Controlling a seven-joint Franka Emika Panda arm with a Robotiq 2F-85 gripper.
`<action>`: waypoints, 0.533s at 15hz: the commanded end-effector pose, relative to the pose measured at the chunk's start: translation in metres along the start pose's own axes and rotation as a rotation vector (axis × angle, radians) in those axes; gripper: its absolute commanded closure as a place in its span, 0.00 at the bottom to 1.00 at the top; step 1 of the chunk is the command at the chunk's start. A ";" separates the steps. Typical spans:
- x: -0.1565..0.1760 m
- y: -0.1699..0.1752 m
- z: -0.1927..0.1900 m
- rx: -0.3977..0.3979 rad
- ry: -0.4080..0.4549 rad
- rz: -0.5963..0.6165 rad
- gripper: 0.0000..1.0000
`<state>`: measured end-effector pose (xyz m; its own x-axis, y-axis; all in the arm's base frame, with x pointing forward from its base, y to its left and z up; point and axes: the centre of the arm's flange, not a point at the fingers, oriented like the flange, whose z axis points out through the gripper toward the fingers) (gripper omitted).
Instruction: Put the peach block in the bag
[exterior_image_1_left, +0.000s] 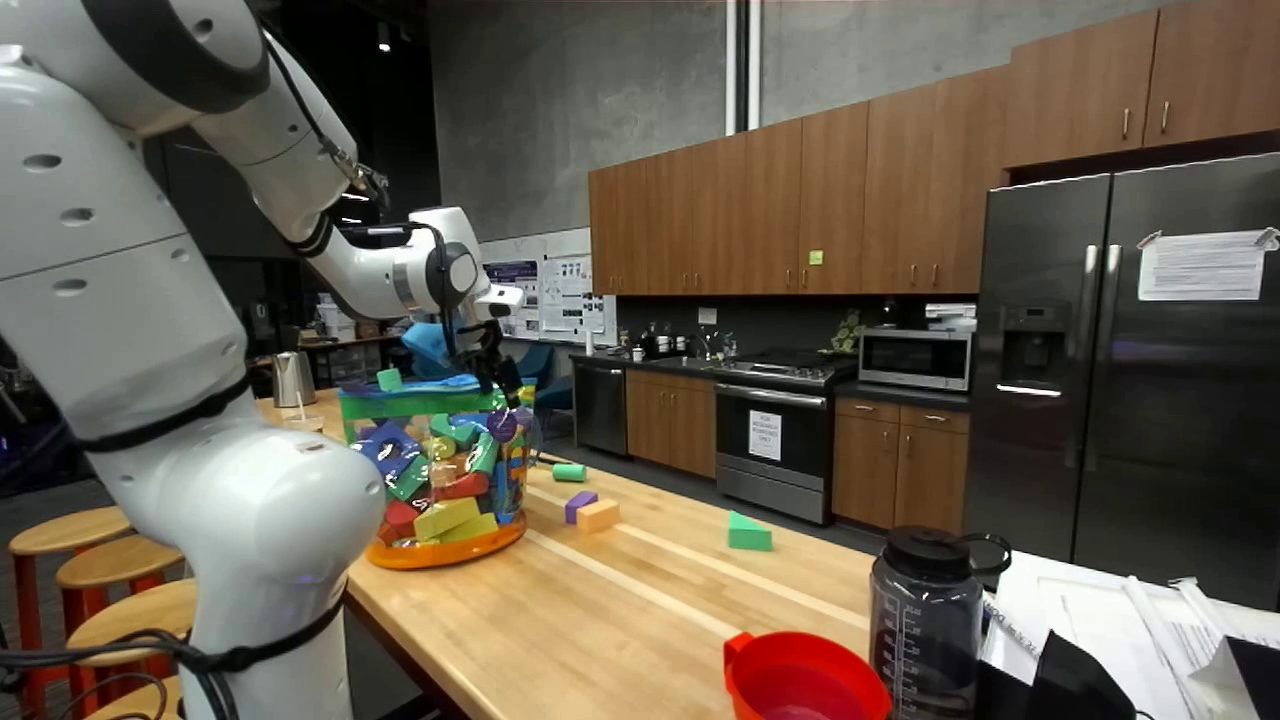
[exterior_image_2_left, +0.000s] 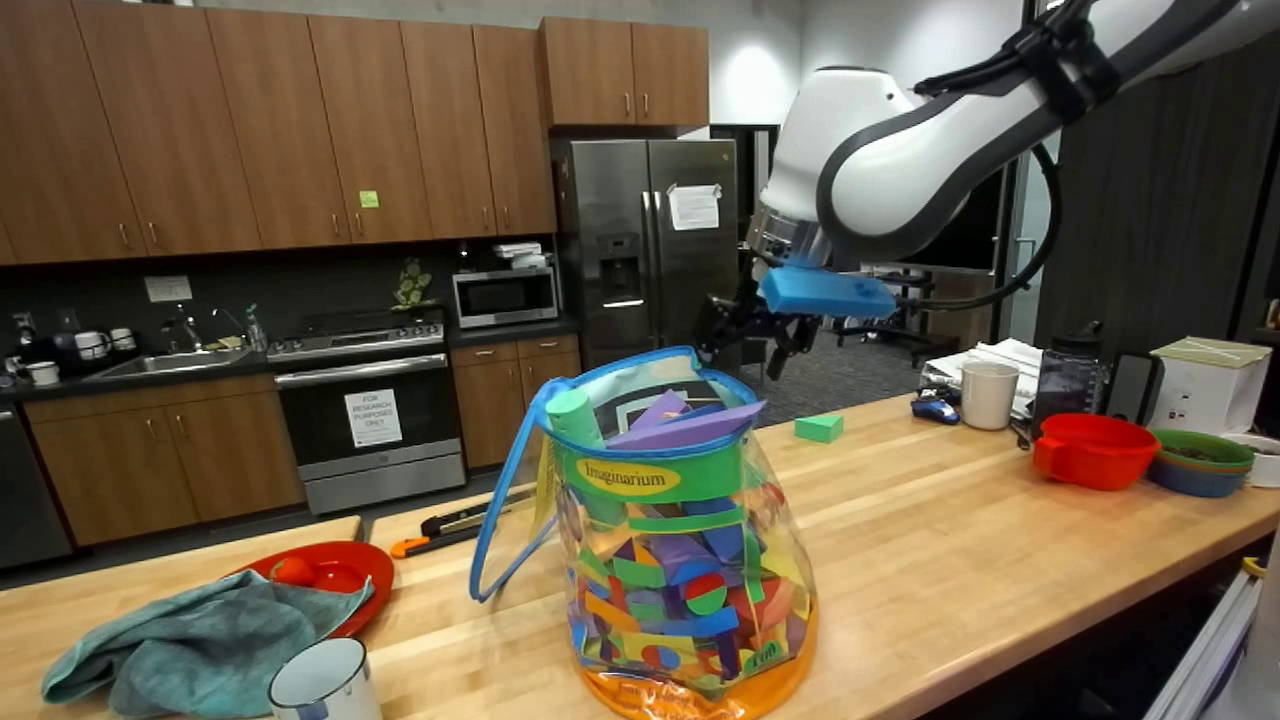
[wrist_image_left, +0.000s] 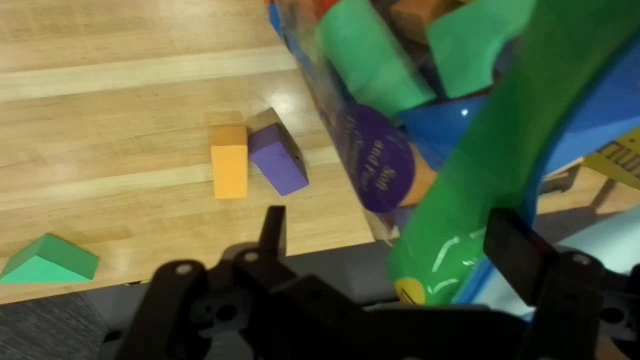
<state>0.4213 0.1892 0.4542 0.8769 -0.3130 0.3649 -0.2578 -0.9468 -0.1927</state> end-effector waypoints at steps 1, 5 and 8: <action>0.030 -0.074 -0.004 0.038 0.085 0.070 0.00; 0.063 -0.110 -0.016 0.115 0.183 0.145 0.00; 0.089 -0.106 -0.017 0.176 0.250 0.201 0.00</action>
<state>0.4862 0.2608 0.5180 0.7394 -0.4653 0.4866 -0.3094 -0.8768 -0.3682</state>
